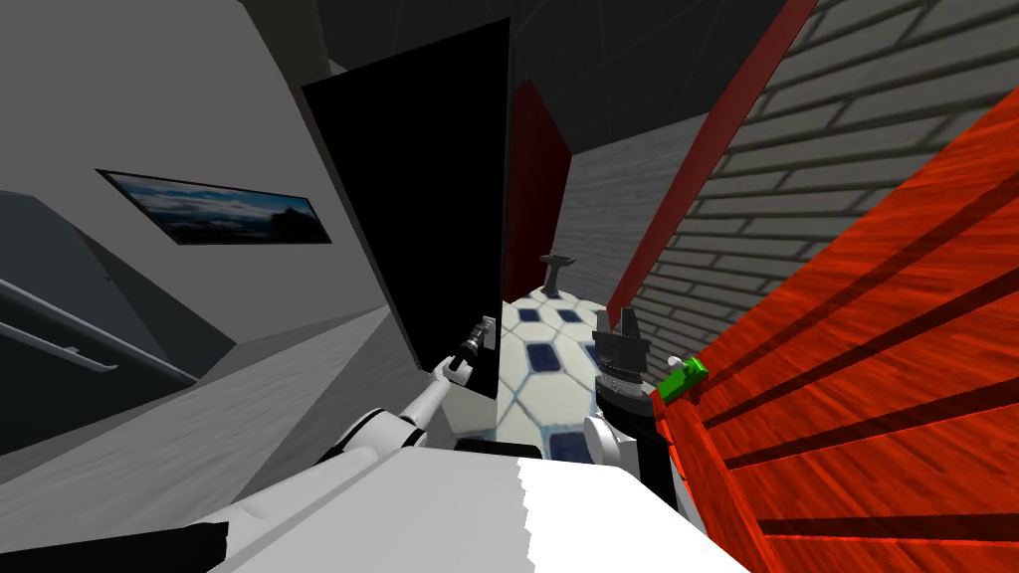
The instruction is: Push the door open
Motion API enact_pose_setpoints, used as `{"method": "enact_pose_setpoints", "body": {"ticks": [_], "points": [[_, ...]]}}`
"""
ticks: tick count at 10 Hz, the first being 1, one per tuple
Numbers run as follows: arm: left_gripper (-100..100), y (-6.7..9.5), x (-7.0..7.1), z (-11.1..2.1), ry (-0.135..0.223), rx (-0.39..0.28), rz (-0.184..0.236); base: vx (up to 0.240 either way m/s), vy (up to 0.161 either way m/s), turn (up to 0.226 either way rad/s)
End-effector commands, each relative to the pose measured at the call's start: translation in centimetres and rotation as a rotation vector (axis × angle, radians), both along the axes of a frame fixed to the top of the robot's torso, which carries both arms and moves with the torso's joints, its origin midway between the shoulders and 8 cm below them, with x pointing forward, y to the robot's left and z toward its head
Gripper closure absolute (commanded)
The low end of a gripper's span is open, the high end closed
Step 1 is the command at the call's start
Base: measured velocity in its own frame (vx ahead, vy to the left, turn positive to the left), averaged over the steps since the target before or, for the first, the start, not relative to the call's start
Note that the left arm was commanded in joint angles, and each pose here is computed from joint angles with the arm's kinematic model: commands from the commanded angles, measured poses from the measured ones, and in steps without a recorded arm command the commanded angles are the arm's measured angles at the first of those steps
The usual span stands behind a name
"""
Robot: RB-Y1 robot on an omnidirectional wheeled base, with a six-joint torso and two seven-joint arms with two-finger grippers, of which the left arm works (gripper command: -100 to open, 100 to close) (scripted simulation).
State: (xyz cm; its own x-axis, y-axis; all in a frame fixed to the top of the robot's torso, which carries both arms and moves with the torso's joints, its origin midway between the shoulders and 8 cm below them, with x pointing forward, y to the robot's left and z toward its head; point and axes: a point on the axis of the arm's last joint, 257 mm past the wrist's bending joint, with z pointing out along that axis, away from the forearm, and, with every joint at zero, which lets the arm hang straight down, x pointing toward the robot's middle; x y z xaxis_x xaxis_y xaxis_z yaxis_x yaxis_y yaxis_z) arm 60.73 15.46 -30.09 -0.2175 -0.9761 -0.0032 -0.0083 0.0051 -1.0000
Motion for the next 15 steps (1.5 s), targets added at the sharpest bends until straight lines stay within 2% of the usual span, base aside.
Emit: {"method": "enact_pose_setpoints", "body": {"ticks": [1,4,5,11,15], "points": [[100,1.0,0.3,0.5,-0.009,-0.002,0.018,0.112,-0.177,0.066],[100,2.0,0.3,0.2,-0.004,0.000,0.037,0.094,-0.126,0.057],[100,3.2,0.4,0.3,-0.006,0.001,0.058,0.140,-0.070,0.055],[100,6.1,0.6,0.3,-0.007,0.000,0.114,0.164,-0.093,0.044],[100,8.9,0.7,0.3,-0.007,0.000,0.169,0.175,-0.114,0.054]]}}
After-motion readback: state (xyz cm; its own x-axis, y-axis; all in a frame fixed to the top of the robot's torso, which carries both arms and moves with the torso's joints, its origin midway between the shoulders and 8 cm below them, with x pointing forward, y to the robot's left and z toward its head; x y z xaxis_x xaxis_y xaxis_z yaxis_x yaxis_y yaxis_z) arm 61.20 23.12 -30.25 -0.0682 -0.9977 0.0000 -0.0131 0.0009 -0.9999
